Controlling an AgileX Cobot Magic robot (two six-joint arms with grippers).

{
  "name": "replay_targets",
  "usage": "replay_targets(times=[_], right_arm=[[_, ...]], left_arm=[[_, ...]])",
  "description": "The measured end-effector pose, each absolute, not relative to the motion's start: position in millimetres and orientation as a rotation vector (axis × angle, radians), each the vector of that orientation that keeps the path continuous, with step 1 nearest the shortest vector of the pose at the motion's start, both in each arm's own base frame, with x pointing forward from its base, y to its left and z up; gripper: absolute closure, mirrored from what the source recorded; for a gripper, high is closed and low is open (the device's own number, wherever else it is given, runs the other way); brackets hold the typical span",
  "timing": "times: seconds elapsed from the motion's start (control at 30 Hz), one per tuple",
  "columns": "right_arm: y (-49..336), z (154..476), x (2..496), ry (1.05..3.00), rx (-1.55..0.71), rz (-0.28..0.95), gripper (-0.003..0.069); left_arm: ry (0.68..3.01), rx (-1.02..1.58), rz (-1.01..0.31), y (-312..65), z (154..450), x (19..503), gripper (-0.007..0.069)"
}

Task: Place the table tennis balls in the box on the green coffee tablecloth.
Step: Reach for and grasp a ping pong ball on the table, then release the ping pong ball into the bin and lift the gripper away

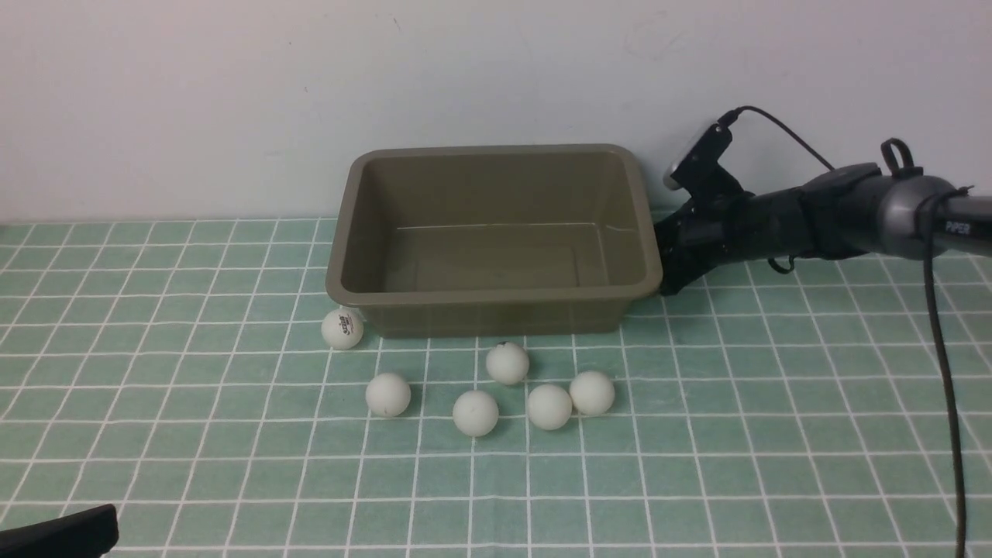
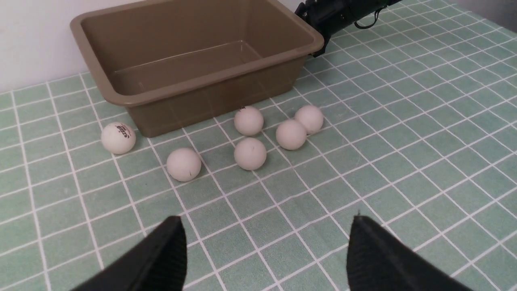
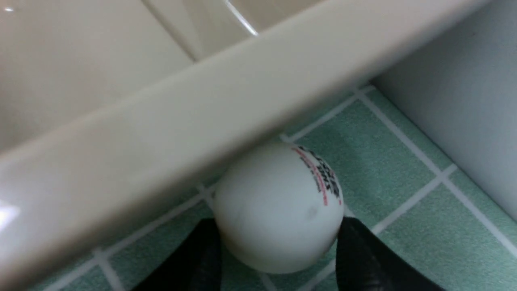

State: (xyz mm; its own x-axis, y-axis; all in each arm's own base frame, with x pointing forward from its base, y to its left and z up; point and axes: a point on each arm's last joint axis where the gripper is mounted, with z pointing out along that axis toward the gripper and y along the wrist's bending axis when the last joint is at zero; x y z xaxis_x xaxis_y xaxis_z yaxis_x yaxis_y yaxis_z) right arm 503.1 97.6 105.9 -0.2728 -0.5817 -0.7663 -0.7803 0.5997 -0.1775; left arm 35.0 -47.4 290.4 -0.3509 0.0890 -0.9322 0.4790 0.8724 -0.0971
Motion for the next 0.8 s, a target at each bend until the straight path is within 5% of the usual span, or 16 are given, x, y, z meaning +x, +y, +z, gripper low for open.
replay_targets(times=[0.43,0.8], right_arm=[[72,117,505,1.974,-1.059,0.302,0.0324],[67,180,496,1.877,-1.081,0.332,0.0324]], left_arm=[[1.909,0.424,-0.431,-48,290,35,0.0146],[1.908,0.424,-0.43,-48,290,35,0.0146]])
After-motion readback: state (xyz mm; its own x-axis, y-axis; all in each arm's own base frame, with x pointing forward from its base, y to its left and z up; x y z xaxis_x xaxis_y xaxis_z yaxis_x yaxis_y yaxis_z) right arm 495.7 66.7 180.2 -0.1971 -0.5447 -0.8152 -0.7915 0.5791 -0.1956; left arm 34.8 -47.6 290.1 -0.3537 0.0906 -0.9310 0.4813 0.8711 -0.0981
